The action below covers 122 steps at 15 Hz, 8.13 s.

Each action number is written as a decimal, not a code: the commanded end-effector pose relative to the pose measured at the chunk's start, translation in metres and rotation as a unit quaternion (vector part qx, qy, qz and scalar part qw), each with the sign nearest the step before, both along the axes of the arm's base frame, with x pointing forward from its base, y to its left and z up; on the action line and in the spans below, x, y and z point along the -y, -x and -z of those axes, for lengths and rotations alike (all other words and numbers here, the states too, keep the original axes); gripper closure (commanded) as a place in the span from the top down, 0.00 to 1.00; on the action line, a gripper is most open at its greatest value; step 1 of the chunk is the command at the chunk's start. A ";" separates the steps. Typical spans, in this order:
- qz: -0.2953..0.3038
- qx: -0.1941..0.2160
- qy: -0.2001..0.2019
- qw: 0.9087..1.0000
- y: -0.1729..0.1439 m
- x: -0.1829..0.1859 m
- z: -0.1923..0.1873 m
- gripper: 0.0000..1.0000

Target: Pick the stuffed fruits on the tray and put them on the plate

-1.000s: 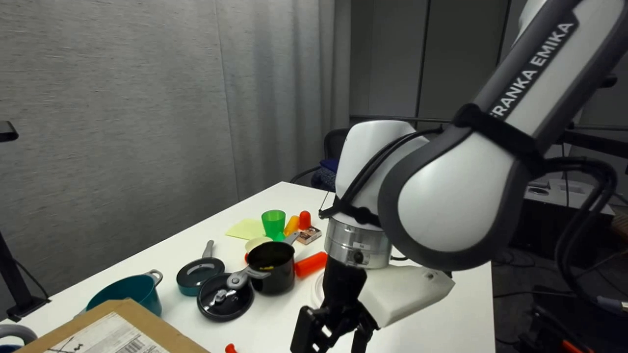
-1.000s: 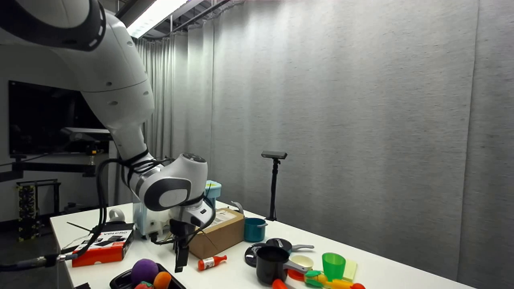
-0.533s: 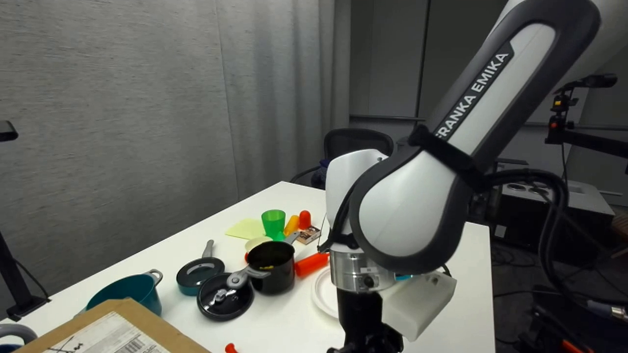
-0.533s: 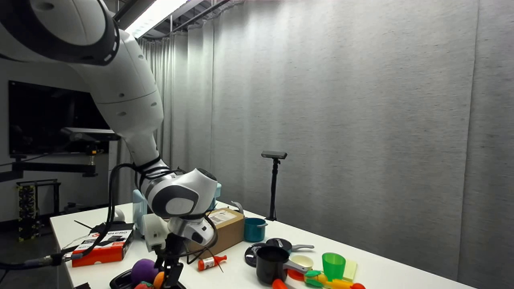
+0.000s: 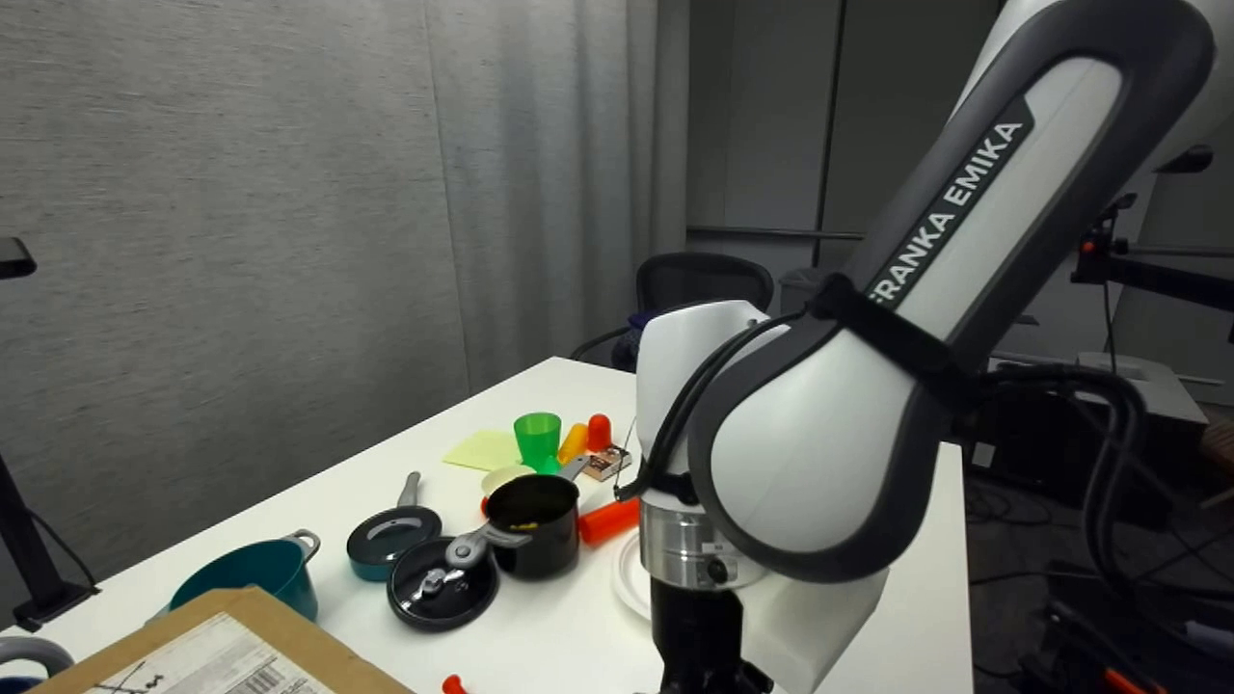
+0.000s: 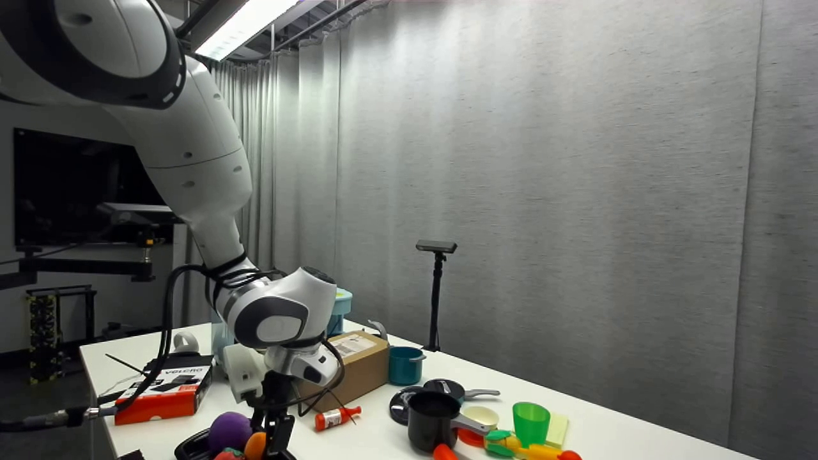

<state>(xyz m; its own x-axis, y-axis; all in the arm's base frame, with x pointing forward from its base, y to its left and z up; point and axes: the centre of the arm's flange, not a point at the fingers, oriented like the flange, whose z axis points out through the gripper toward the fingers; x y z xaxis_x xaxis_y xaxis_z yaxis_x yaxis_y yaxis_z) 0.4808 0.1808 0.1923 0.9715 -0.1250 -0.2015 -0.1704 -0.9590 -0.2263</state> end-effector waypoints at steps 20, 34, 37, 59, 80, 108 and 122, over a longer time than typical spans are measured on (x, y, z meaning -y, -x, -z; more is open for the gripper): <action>0.023 0.051 0.016 0.998 -0.008 0.005 -0.023 0.01; 0.272 0.158 0.200 0.928 -0.034 0.210 -0.082 0.04; 0.284 0.162 0.187 0.926 -0.034 0.208 -0.069 0.04; 0.213 0.141 0.207 0.944 0.004 0.060 -0.062 1.00; 0.150 0.103 0.181 0.966 -0.007 0.030 -0.025 1.00; 0.114 0.144 0.192 0.964 -0.032 0.041 0.023 0.51; 0.210 0.157 0.178 0.949 -0.087 0.107 -0.028 0.04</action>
<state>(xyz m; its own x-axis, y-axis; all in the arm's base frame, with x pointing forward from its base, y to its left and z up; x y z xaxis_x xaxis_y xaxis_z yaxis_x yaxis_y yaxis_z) 0.5467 0.1025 0.1965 0.8633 -0.4628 0.2016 -0.4755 -0.8795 0.0174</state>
